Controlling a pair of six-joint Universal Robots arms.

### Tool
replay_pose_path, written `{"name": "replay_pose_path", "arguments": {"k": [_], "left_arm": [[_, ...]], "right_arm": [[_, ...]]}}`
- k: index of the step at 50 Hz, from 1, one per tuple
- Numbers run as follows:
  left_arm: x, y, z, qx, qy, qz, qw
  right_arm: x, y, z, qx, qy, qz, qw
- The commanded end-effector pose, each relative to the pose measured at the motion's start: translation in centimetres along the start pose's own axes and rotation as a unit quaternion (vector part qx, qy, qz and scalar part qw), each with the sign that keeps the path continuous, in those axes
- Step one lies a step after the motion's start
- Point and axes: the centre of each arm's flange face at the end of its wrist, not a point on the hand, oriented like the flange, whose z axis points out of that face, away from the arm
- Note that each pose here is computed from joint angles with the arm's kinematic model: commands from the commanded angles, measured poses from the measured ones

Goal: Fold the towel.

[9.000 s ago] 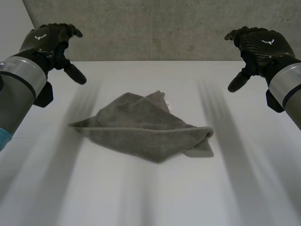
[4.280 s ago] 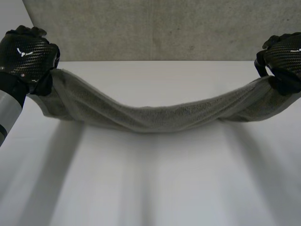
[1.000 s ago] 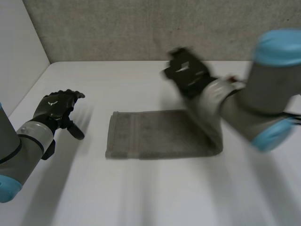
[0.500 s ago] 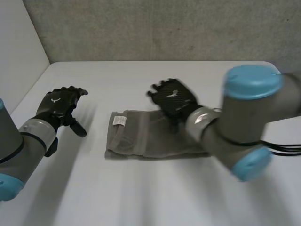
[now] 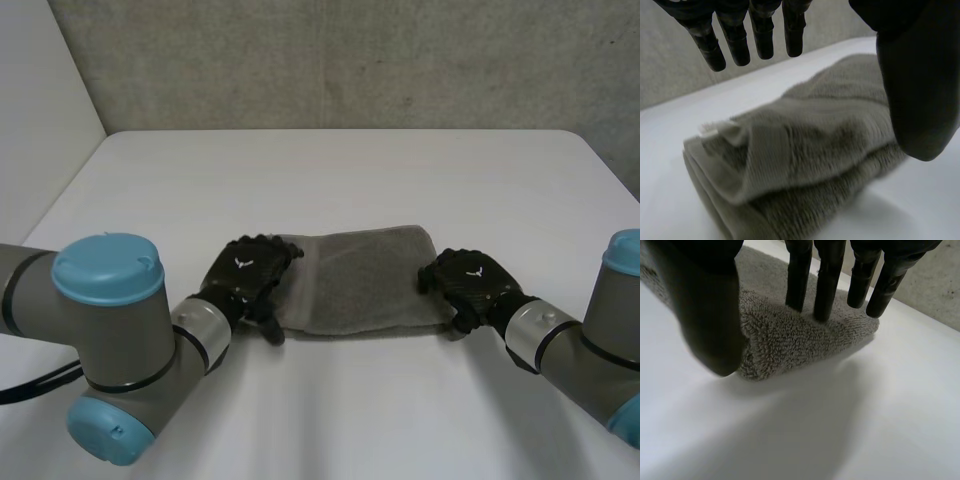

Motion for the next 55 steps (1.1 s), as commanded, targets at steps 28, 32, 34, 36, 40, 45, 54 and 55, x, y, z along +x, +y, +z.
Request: {"name": "replay_pose_path", "arguments": {"k": [28, 32, 34, 36, 40, 45, 54, 55], "left_arm": [[-4.4, -3.1, -3.8, 0.025, -0.076, -0.021, 0.997], [-5.6, -3.6, -3.8, 0.031, -0.098, -0.025, 0.994], [-6.2, -3.7, -3.9, 0.033, -0.114, -0.027, 0.993], [-6.9, -3.7, -3.9, 0.034, -0.131, -0.03, 0.99], [-7.6, -4.0, -3.8, 0.038, -0.153, -0.039, 0.987], [-7.2, -4.3, -3.6, 0.045, -0.146, -0.041, 0.987], [-4.4, -5.6, -2.8, 0.071, -0.102, -0.039, 0.991], [-4.4, -5.6, -2.7, 0.071, -0.102, -0.039, 0.991]], "right_arm": [[-6.9, -11.5, 1.0, 0.109, -0.092, -0.16, 0.977], [-14.4, -9.9, 1.3, 0.109, -0.177, -0.181, 0.961], [-16.3, -9.2, 1.2, 0.107, -0.2, -0.186, 0.956], [-18.4, -7.7, 1.7, 0.095, -0.218, -0.19, 0.953], [-18.9, -7.5, 2.1, 0.089, -0.2, -0.192, 0.956], [-17.1, -8.8, 2.5, 0.101, -0.149, -0.173, 0.968], [-7.3, -12.3, 0.1, 0.135, -0.045, -0.007, 0.99], [-6.4, -11.8, -0.1, 0.126, -0.04, 0.026, 0.991]]}}
